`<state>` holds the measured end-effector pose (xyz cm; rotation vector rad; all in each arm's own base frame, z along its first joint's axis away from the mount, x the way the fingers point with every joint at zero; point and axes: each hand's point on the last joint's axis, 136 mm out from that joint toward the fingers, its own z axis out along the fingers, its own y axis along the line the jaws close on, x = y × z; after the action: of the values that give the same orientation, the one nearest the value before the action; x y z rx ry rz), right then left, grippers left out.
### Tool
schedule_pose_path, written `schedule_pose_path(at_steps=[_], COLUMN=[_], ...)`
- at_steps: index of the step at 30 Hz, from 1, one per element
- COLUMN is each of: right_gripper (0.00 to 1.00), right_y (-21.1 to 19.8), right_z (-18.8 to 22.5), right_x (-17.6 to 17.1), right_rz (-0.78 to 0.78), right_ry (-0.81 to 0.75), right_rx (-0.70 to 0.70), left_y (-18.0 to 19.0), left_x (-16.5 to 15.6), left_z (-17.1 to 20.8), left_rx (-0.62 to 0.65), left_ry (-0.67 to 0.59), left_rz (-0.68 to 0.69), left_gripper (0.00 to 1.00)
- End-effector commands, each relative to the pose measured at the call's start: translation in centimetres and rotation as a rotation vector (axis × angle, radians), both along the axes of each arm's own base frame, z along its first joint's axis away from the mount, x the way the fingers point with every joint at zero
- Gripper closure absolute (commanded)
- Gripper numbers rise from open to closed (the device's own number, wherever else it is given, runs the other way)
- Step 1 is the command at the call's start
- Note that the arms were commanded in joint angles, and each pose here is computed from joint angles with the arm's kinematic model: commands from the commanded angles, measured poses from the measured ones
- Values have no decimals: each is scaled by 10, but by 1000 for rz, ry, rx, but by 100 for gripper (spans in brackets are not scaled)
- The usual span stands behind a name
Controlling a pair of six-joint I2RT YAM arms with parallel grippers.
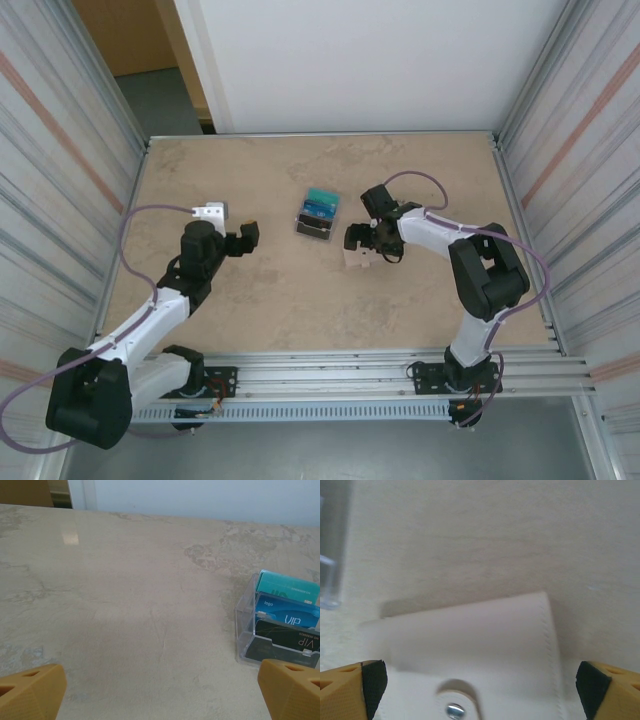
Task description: Take the credit cards out of the card holder
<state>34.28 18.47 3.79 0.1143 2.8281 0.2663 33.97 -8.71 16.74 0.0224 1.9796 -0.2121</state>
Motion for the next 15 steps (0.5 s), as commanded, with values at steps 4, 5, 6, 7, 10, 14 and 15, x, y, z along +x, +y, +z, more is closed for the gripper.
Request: schedule_pose_path(at_steps=[4,5,6,7,10,14,15], right_gripper=[1,1,1,1,1,1,1], right_y=[-19,-16,-14,-12,-2,-4,-2], right_z=[12,10,11,12,21,31,32], right_x=[-15,-17,-18,-18,-17,-19,-18], right_rz=[-233,-271,-317,-361,-438,-573,-590], right_ry=[32,39,40,35,0,-19,-23], right_rx=[-62,-40,-17,6,61,10,8], left_y=[-5,-5,-6,-6,-7,-8,-8], left_x=[5,5,5,5,5,4,4], left_z=[10,10,10,9,8,7,7], left_rx=[18,19,22,25,33,36,35], left_ry=[-23,-24,-23,-22,-19,-19,-22], left_rz=[-14,-14,-20,-22,-28,-36,-39], left_gripper=[1,1,1,1,1,1,1])
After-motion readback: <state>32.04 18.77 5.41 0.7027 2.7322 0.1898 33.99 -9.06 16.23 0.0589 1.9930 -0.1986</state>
